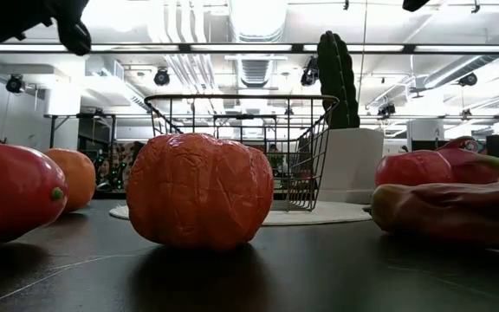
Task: Build produce basket
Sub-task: Put the pumpkin into the gold wire basket
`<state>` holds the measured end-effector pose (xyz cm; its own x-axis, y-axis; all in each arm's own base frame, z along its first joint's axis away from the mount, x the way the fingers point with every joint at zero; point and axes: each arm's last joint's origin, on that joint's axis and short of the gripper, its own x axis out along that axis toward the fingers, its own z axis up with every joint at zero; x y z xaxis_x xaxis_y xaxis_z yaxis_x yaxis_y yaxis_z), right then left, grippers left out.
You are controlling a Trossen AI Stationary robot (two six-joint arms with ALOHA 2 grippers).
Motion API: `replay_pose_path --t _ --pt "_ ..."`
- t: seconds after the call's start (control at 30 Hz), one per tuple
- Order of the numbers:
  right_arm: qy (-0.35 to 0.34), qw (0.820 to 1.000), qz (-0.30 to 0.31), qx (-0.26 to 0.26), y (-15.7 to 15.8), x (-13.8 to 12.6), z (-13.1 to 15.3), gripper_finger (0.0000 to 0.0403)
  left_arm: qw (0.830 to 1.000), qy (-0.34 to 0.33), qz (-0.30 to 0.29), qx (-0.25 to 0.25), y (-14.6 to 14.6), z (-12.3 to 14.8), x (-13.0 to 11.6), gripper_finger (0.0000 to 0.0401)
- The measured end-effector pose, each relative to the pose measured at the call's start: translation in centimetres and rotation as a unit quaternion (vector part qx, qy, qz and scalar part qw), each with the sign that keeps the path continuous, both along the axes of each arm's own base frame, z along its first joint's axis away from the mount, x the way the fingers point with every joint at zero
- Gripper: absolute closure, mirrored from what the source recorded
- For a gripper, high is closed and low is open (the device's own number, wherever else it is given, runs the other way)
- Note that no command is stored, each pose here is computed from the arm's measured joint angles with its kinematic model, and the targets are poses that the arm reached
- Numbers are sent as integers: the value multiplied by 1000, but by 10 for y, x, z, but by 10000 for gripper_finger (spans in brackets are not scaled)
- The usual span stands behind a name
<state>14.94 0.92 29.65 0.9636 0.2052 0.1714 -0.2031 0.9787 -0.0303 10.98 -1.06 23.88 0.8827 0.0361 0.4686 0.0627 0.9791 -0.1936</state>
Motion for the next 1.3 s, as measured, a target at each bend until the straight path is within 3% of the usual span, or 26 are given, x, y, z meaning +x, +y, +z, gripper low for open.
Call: replay_pose_path --t 0.3,0.6,0.9,1.1,1.3 --pt "17 1000 -4 -19 0 18 -9 177 999 49 -6 -15 -4 17 27 290" --pt "73 997 16 -29 8 45 -5 177 997 80 1 7 -7 28 51 289" --pt "121 990 69 -40 37 62 10 177 996 94 1 10 -8 24 58 290" --pt "153 986 50 -51 59 70 19 177 995 98 3 14 -8 23 60 290" --pt "185 980 29 -59 83 81 22 177 994 84 28 71 -8 26 59 290"
